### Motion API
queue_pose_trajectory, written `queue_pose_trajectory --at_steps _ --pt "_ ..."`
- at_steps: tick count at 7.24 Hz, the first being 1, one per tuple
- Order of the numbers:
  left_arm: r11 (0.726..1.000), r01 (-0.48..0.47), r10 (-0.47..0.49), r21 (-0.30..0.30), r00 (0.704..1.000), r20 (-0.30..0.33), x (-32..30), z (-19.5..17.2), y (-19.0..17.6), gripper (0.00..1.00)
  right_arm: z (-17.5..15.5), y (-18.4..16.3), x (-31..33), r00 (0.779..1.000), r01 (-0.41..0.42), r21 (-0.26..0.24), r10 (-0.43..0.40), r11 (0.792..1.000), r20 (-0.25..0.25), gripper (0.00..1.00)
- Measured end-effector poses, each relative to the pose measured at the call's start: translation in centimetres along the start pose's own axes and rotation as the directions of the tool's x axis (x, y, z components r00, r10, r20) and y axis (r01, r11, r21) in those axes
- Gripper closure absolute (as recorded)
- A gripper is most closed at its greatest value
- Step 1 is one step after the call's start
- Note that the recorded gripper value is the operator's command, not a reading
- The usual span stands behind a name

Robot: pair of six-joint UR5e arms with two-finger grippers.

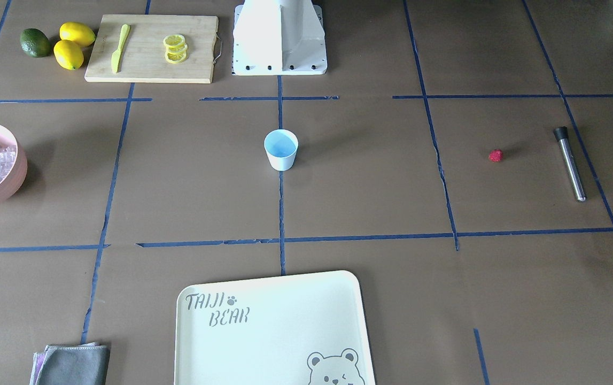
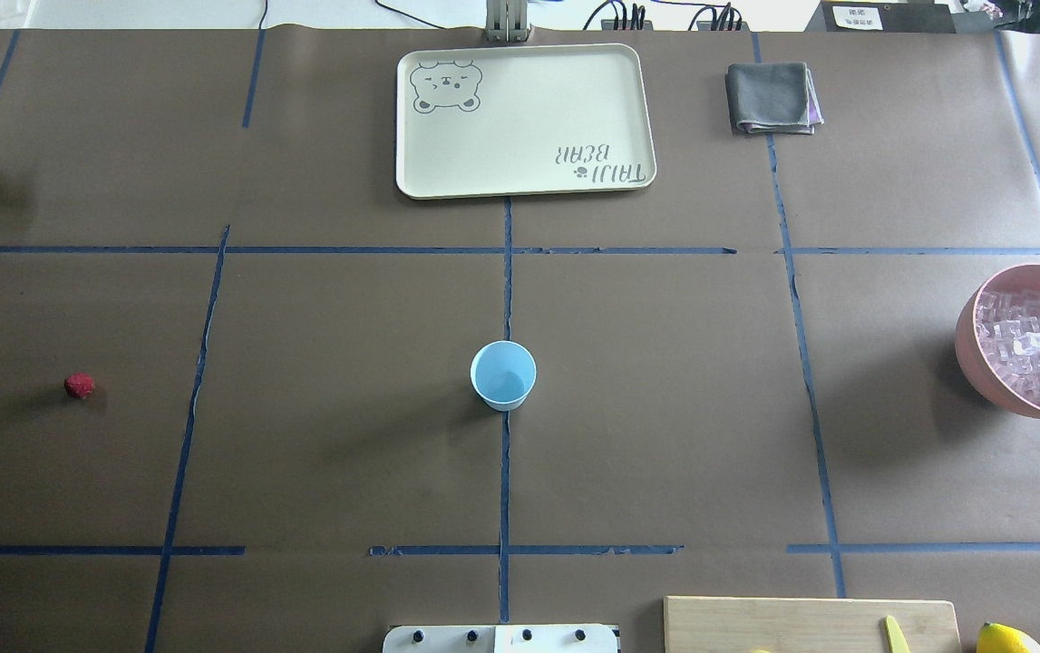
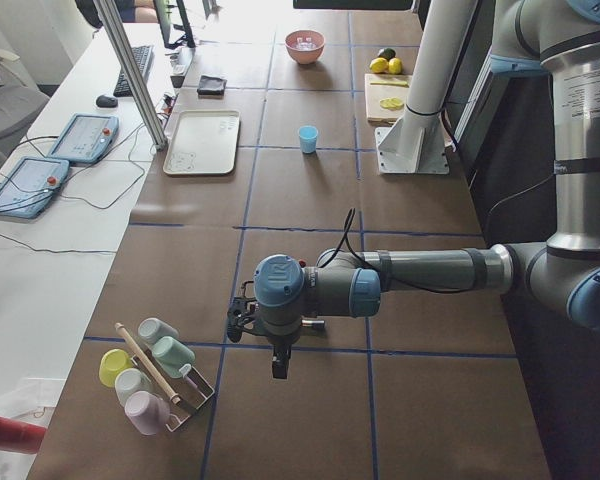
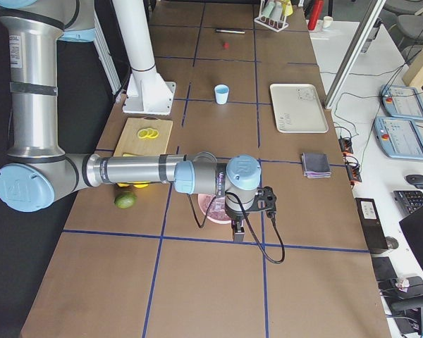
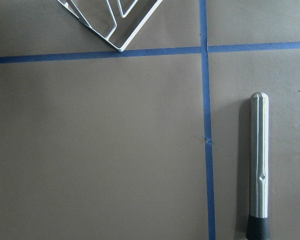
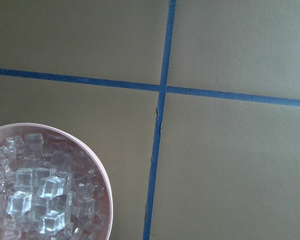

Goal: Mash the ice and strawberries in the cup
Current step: 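Lower the right gripper into the pink bowl and grasp an ice cube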

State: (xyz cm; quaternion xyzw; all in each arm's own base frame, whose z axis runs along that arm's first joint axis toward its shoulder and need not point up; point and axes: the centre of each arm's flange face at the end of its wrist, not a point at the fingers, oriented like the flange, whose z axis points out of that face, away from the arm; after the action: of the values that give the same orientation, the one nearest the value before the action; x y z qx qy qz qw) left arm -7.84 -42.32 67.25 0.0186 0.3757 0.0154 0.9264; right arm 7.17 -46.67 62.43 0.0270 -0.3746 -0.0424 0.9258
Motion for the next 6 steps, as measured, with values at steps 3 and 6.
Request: queue_pose_trajectory --at_steps 3,6 --pt "1.000 0.003 -0.003 -0.004 1.000 0.000 -0.1 0.1 0.1 0.00 -0.4 -0.1 -0.4 1.000 0.007 0.010 -0.007 1.000 0.001 0.00" --pt "1.000 0.004 -0.004 -0.004 1.000 0.000 -0.1 0.1 0.1 0.00 -2.0 -1.1 -3.5 0.995 0.101 0.082 -0.102 0.991 0.008 0.00"
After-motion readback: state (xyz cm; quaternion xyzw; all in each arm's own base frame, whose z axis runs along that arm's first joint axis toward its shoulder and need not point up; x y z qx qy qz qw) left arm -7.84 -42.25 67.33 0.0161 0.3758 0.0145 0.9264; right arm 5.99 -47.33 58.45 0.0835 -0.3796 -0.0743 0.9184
